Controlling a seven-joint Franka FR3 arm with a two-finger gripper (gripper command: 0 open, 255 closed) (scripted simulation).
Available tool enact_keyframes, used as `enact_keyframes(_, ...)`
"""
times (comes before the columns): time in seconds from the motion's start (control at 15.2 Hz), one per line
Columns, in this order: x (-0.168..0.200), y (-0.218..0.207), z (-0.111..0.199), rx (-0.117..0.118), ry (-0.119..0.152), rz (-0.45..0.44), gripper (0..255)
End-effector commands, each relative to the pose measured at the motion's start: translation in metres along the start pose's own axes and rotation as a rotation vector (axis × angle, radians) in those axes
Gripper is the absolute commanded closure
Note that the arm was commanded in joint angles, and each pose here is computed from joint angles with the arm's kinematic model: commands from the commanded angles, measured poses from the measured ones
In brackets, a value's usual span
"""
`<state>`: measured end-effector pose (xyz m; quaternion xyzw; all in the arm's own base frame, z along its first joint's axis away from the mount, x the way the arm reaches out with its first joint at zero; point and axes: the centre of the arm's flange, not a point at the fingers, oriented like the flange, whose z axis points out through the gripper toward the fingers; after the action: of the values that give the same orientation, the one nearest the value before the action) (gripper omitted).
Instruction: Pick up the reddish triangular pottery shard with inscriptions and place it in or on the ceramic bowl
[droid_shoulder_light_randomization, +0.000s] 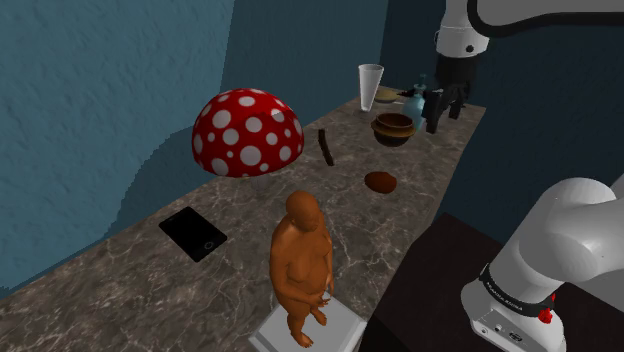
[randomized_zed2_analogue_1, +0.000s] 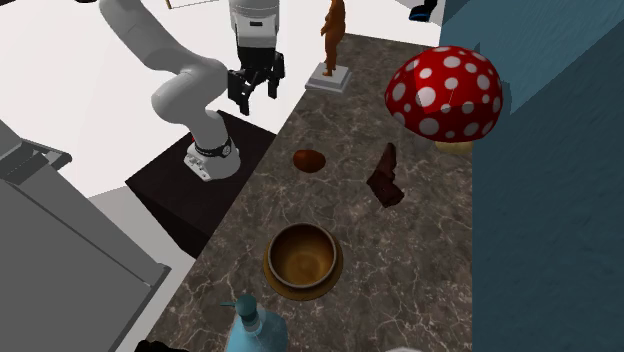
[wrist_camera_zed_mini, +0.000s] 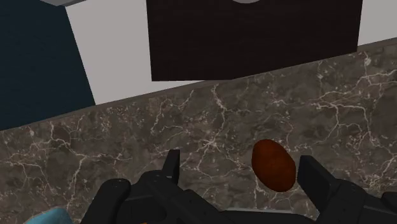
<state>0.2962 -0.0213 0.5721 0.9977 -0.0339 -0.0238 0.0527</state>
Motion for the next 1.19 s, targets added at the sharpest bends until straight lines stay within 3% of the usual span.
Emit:
enact_keyframes(0.0, 0.000, 0.000, 0.000, 0.000, 0.000, 0.000, 0)
enact_keyframes(1.12, 0.189, -0.115, 0.055, -0.111, 0.048, 0.257, 0)
